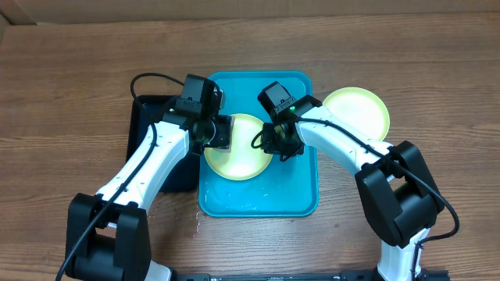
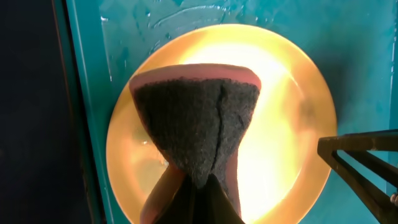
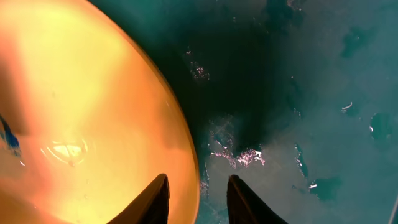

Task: Clean dirty plates on tray and stack at the side
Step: 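Scrub the yellow plate with the sponge while the right gripper holds its rim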

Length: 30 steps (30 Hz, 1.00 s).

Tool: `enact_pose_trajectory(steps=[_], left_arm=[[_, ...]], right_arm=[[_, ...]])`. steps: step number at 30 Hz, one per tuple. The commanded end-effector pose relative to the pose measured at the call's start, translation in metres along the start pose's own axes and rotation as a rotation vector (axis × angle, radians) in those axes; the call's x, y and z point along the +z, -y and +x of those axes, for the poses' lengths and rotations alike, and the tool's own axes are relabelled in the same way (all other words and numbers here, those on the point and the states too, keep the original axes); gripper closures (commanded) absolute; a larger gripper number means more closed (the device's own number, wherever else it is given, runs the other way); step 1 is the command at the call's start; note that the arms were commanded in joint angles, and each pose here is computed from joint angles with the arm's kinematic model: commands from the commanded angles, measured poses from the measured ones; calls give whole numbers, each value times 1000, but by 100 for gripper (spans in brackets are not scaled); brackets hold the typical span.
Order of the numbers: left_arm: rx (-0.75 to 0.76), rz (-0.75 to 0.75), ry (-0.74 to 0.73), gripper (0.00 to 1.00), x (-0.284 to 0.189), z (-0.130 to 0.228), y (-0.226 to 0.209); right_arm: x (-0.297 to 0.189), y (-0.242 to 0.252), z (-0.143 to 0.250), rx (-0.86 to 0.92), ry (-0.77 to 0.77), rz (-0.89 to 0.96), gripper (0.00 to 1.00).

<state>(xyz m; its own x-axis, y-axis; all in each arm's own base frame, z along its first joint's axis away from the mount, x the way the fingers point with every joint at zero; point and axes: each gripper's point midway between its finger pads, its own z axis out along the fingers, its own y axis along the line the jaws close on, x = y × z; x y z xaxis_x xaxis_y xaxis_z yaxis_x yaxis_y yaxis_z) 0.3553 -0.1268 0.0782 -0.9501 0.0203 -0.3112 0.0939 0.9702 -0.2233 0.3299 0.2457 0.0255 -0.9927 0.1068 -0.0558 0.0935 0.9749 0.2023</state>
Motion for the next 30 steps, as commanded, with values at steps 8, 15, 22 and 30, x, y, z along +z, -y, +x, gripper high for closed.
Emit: enact_pose_trajectory(steps=[8, 15, 22, 30], left_arm=[[-70, -8, -9, 96, -2, -1, 0], [-77, -9, -14, 96, -2, 0, 0], [-82, -17, -20, 96, -3, 1, -1], [-84, -86, -26, 96, -16, -3, -9]], right_arm=[[2, -1, -1, -5, 7, -4, 68], [8, -1, 2, -46, 50, 48, 69], [11, -3, 1, -52, 67, 43, 82], [10, -5, -5, -53, 89, 34, 76]])
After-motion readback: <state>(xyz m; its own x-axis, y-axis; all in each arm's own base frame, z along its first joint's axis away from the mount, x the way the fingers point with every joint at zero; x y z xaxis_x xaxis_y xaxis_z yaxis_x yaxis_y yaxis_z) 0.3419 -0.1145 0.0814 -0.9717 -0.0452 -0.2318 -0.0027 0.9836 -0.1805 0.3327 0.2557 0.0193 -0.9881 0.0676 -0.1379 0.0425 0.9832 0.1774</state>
